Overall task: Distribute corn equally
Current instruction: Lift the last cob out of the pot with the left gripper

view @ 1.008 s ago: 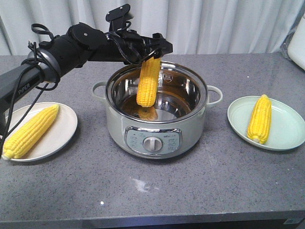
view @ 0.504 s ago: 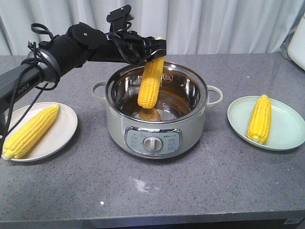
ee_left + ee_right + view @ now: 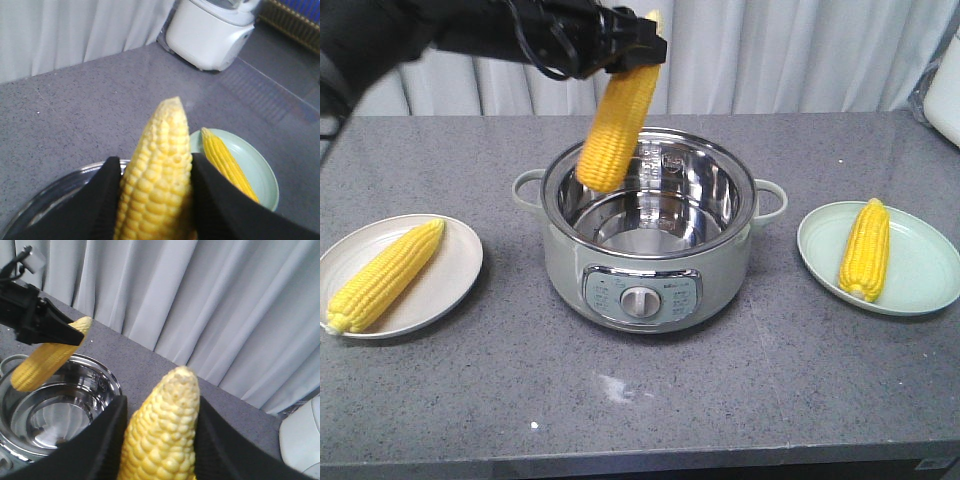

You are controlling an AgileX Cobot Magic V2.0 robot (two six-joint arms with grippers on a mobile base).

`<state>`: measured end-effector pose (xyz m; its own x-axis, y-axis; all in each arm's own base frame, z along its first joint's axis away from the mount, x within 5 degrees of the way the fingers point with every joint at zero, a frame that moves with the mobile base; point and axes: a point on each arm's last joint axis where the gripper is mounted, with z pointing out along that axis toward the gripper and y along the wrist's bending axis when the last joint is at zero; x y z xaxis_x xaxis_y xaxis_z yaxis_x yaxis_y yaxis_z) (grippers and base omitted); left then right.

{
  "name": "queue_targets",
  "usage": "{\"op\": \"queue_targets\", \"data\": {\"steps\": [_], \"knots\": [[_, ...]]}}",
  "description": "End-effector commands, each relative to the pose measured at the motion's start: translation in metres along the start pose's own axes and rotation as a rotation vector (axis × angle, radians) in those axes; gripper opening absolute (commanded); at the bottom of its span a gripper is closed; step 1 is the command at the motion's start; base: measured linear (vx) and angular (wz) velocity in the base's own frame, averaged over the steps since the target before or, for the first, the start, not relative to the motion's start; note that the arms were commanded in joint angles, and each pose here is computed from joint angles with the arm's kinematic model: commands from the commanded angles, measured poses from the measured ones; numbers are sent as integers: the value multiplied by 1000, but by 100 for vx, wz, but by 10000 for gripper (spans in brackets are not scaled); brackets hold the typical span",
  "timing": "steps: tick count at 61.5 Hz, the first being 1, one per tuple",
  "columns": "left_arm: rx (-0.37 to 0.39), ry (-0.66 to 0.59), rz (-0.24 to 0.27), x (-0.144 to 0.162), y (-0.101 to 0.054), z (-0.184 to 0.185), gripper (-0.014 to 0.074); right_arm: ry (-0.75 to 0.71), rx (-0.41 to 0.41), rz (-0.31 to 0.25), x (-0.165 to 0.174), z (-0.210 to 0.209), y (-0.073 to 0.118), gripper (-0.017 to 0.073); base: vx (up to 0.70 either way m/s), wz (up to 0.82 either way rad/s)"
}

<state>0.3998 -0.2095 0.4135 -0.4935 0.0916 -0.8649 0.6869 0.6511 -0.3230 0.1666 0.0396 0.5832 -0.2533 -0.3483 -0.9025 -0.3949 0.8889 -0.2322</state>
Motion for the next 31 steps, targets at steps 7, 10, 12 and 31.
{"op": "queue_targets", "data": {"steps": [7,10,12,31], "knots": [[42,-8,138,-28,-56,-83,-8,-33,13,-4,-3,-10,0,-4,0,0],[37,15,139,-27,-62,-95,-8,-33,13,-4,-3,-10,0,-4,0,0],[33,30,138,-27,-66,-102,-8,-33,13,-4,-3,-10,0,-4,0,0],[53,132,149,-20,-90,-140,-8,-35,11,-4,-3,-10,0,-4,0,0]]}}
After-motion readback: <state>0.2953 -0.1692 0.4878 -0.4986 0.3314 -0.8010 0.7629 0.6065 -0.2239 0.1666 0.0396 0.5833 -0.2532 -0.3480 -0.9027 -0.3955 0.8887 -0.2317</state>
